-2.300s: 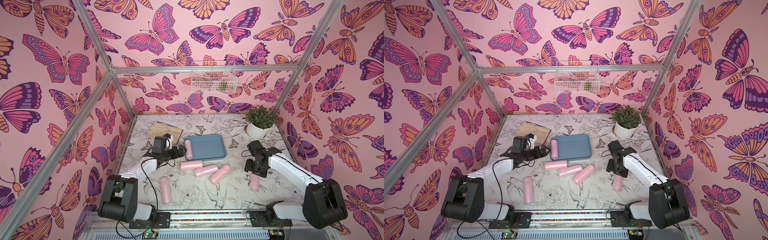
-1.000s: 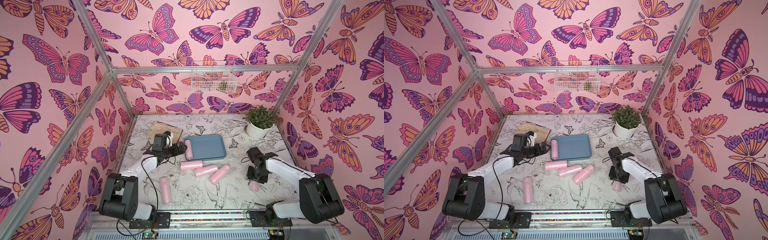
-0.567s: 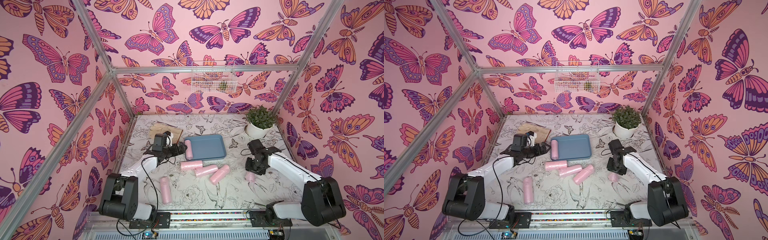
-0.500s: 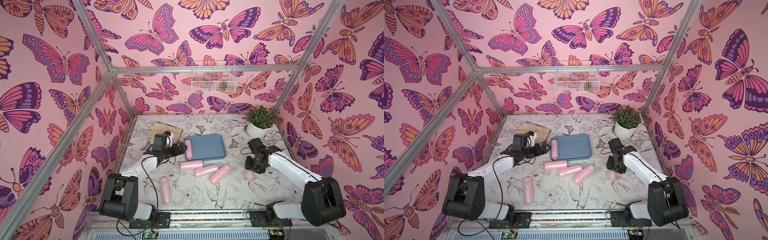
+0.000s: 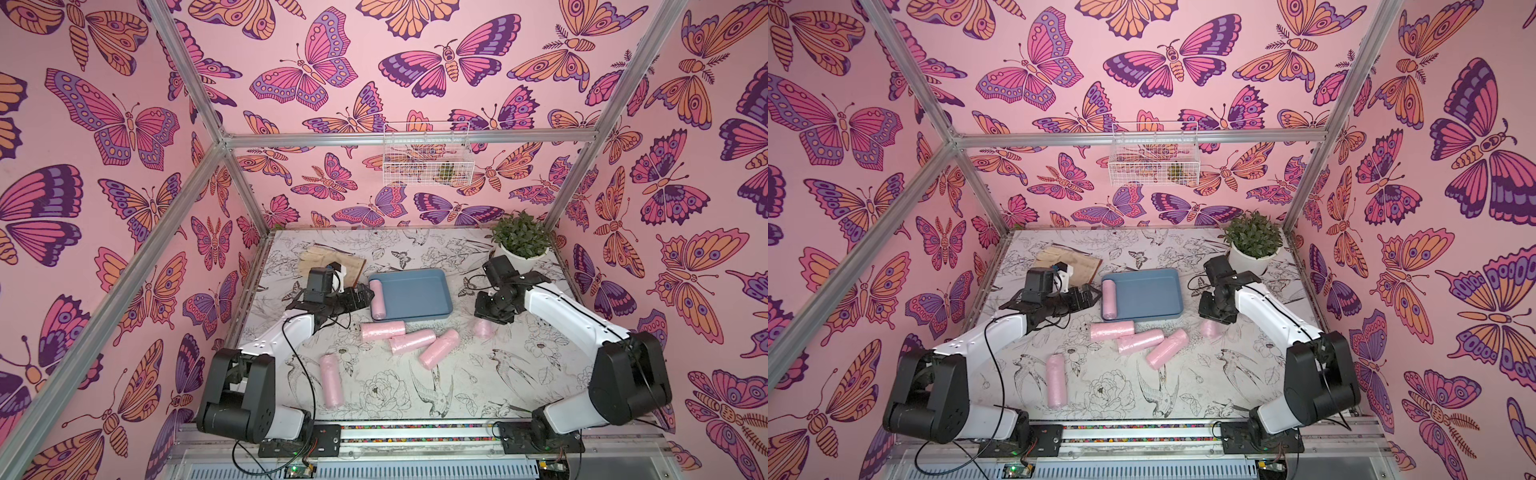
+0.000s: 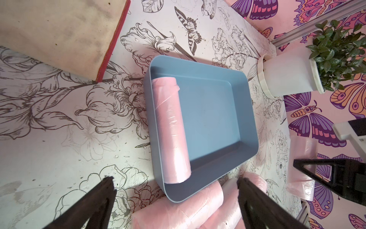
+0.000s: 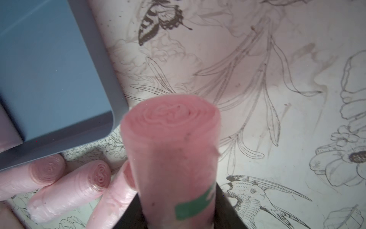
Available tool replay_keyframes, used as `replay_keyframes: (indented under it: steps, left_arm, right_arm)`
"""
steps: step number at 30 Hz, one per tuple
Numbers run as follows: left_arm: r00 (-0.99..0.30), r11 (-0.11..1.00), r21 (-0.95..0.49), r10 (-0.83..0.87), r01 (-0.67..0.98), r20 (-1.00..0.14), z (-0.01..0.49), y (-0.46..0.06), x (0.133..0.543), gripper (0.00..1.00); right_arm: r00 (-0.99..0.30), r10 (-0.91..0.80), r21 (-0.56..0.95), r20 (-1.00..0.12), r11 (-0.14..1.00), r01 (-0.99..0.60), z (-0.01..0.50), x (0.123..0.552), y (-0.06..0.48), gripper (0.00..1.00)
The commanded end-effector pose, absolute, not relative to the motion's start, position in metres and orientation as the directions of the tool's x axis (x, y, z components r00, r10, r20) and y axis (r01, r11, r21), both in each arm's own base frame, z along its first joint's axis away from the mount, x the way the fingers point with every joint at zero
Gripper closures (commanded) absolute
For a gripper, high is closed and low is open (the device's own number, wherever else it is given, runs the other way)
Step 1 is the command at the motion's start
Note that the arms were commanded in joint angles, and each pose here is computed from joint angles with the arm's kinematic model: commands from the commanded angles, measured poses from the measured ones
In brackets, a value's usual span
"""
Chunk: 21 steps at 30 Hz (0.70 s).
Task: Put the roll of trash bags into the storage box
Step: Pick up the roll of trash bags from the center of the board, then place the roll of trash bags in the storage box.
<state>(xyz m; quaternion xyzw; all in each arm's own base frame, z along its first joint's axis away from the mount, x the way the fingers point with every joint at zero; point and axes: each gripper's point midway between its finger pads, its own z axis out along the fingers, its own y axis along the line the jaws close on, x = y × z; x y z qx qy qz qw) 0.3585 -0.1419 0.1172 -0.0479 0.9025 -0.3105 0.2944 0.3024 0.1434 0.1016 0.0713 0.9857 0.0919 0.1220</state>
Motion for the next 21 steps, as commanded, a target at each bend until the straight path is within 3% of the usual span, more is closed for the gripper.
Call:
replay_keyframes:
  steps: [1,21]
  left_arm:
    - [-0.824,0.800,-0.592,-0.269,0.097,-0.498,0.117,-0.142,0.352,0.00]
    - [-0.828,0.803,-0.588,-0.265,0.094,-0.494,0.113,-0.141,0.350,0.00]
  right_arm:
    - [-0.961,0.106,0.235,-0.254,0.971,0.045,0.107,0.322,0.174,0.68]
    - [-0.964,-0.022,0.463,-0.265,0.874,-0.147,0.112,0.372,0.309,0.69]
